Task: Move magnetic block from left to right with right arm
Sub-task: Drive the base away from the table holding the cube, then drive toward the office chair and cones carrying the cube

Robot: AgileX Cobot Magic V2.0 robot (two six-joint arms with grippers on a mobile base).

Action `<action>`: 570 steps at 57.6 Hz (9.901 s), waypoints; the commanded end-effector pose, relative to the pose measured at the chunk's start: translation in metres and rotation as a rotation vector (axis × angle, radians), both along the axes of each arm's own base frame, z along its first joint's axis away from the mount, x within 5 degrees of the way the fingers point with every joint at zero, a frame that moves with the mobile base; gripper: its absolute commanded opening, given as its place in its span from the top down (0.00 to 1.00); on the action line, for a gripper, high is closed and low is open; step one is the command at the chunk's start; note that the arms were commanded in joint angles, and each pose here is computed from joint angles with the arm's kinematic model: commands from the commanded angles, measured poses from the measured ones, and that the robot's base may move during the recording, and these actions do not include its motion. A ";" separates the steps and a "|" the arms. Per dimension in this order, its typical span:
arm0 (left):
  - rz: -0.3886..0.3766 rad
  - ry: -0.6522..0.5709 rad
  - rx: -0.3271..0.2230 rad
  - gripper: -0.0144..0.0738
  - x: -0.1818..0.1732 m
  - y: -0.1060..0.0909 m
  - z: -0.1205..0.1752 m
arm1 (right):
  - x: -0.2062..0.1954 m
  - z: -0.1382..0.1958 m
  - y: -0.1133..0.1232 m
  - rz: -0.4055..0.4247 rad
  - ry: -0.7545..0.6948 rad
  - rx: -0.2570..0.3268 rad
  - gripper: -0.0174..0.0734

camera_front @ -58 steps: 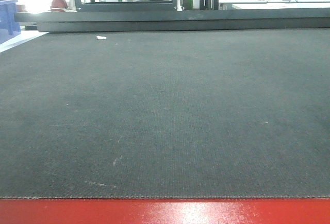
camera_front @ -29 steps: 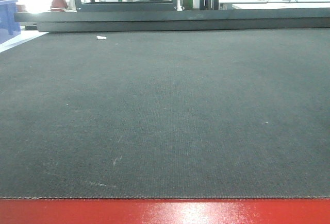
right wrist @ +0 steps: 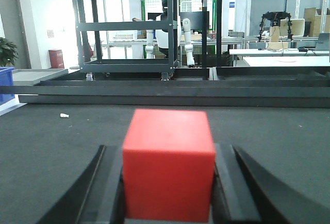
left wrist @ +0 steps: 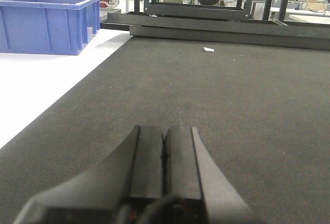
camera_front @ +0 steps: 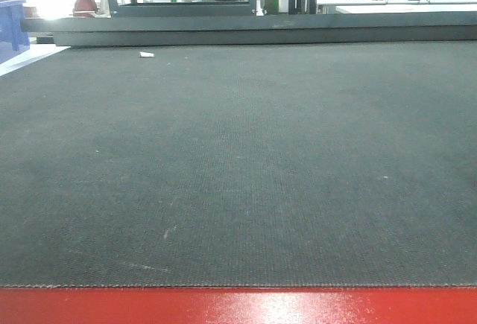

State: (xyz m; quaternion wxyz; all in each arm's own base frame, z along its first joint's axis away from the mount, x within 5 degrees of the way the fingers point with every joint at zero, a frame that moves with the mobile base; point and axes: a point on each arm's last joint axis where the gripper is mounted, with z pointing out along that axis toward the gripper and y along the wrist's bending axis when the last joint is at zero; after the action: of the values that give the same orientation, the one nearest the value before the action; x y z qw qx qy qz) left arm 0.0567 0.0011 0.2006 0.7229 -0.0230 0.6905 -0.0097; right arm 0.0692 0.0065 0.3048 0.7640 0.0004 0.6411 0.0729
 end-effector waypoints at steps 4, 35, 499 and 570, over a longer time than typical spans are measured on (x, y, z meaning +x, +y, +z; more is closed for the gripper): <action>-0.003 -0.083 -0.009 0.98 -0.001 0.000 0.005 | -0.002 0.017 -0.001 -0.015 -0.105 0.004 0.46; -0.003 -0.083 -0.009 0.98 -0.001 0.000 0.005 | -0.002 0.017 -0.001 -0.015 -0.105 0.004 0.46; -0.003 -0.081 -0.009 0.98 -0.001 0.000 0.005 | -0.002 0.017 -0.001 -0.015 -0.106 0.004 0.46; -0.003 -0.081 -0.009 0.98 -0.001 0.000 0.005 | -0.002 0.017 -0.001 -0.015 -0.106 0.004 0.46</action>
State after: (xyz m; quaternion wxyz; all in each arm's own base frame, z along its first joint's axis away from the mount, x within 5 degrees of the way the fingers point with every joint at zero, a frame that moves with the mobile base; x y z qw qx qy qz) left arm 0.0567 0.0011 0.2006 0.7229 -0.0230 0.6905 -0.0097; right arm 0.0694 0.0065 0.3039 0.7629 0.0004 0.6424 0.0728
